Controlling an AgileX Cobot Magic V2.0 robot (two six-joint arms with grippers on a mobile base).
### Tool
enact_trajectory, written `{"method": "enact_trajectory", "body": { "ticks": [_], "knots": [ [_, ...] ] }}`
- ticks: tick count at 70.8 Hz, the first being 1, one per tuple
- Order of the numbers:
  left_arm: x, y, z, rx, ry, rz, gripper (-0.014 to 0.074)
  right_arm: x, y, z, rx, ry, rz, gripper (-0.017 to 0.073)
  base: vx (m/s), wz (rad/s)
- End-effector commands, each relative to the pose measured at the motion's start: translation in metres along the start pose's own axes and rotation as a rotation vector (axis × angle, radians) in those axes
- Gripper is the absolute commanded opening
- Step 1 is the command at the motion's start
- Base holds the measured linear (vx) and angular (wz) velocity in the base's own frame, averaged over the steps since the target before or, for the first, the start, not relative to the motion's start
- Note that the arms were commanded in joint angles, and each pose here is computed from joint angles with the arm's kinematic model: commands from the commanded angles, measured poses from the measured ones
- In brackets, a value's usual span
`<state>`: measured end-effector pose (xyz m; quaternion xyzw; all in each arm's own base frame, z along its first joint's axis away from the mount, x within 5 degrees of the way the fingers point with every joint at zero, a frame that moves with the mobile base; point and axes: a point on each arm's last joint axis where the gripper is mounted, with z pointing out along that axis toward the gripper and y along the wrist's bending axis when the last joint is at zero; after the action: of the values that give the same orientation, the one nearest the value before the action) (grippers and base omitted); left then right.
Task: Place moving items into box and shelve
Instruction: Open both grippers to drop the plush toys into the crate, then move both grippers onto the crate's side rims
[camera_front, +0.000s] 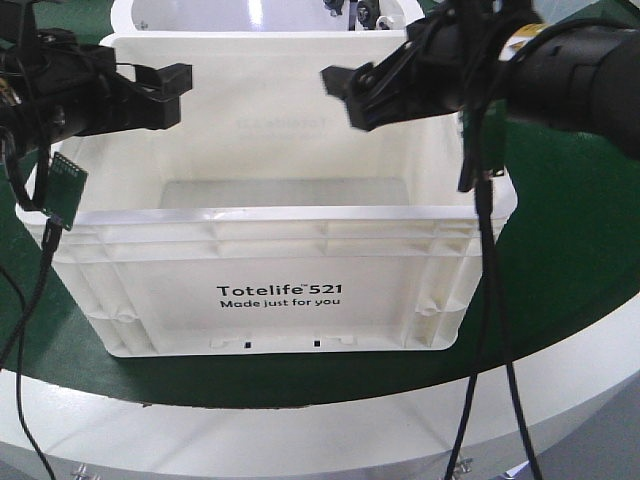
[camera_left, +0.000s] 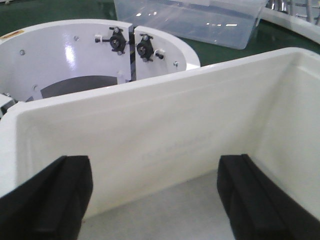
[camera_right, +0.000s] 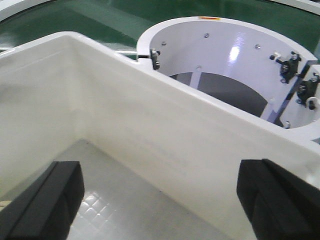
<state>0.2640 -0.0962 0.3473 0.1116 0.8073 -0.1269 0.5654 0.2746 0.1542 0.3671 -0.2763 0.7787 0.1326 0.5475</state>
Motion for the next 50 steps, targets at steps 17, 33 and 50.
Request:
{"method": "enact_trajectory", "body": {
  "ticks": [17, 33, 50],
  "knots": [
    [-0.028, 0.033, -0.043, -0.125, -0.106, -0.055, 0.0555, -0.018, -0.054, -0.054, 0.185, -0.066, 0.054, 0.0572, 0.0, 0.0],
    [-0.023, 0.041, -0.051, -0.155, -0.04, -0.094, 0.0555, -0.014, -0.062, -0.065, 0.196, -0.024, 0.134, 0.0571, 0.0, 0.0],
    [-0.032, 0.043, -0.048, -0.177, -0.019, -0.137, 0.0555, -0.029, -0.066, -0.057, 0.161, 0.043, 0.246, 0.056, 0.0, 0.0]
  ]
}}
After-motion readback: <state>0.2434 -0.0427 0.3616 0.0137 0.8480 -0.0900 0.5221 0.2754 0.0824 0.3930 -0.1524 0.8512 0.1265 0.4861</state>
